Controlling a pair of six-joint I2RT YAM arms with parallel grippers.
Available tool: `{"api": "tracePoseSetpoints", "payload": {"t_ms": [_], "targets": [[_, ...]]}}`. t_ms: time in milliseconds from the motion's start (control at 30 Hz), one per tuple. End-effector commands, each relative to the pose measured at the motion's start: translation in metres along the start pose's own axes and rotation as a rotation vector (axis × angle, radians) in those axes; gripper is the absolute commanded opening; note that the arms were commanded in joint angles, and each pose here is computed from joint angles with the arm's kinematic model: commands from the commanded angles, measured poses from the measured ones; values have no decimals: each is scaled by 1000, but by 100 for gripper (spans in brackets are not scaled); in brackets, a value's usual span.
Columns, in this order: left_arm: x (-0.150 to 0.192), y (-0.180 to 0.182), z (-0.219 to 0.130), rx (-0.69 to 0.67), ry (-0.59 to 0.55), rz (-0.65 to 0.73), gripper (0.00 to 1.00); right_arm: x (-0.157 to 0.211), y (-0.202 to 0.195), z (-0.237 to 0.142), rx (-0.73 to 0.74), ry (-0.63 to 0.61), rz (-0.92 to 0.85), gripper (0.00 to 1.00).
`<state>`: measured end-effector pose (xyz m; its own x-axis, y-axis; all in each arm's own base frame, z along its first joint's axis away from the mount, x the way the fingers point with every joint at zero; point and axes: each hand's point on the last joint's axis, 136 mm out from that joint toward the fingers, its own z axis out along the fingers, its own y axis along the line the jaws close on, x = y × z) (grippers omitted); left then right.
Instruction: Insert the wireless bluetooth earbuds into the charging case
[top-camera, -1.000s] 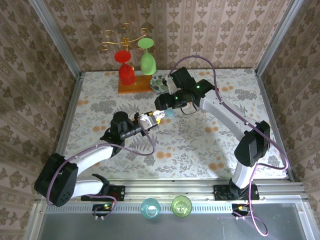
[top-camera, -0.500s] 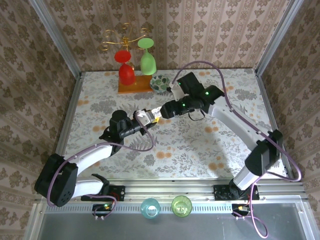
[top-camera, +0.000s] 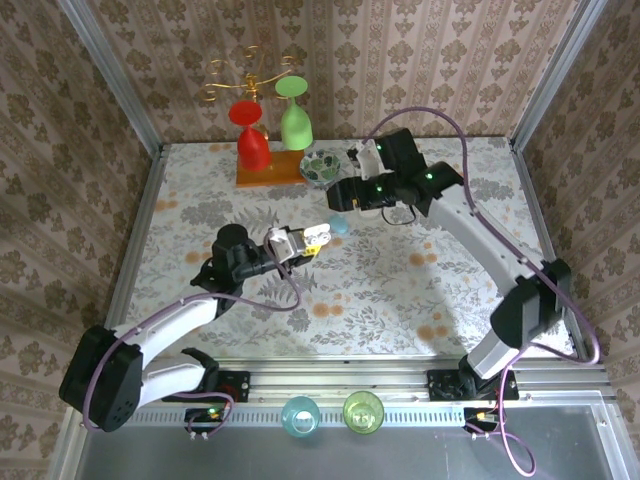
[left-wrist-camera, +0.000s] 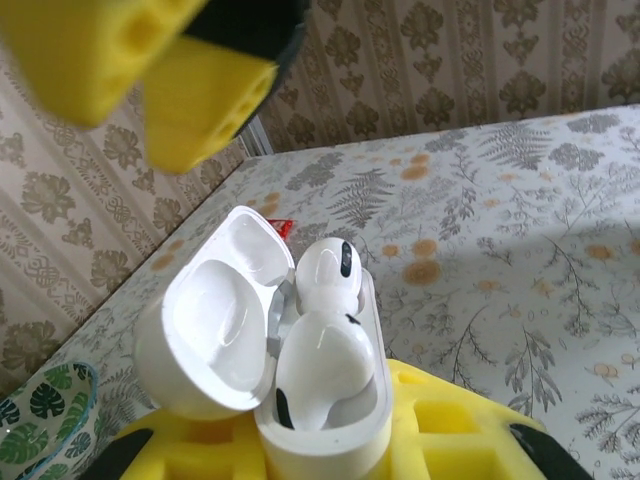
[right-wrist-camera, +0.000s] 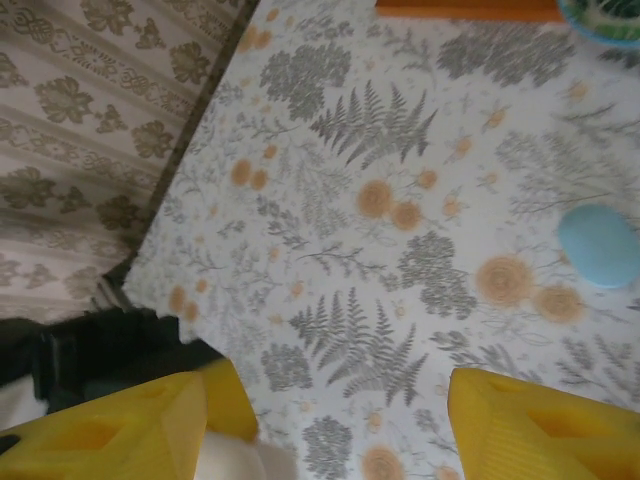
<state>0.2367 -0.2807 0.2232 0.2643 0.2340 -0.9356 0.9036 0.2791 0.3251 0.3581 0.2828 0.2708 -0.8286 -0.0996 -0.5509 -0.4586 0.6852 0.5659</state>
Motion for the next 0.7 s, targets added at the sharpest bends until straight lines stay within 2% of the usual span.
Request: {"api": "tracePoseSetpoints", "payload": {"t_ms": [0,300,667], "targets": [[-3,3,1,-22,25,100,12,24,12,17,-100,154,108,66],[-6,20,-3,-102,6,16,11,53,10,17,-111,228,53,67],[-18,33,-9,-118,-51,-107,11,68,15,-3,-119,204,-90,68]]}}
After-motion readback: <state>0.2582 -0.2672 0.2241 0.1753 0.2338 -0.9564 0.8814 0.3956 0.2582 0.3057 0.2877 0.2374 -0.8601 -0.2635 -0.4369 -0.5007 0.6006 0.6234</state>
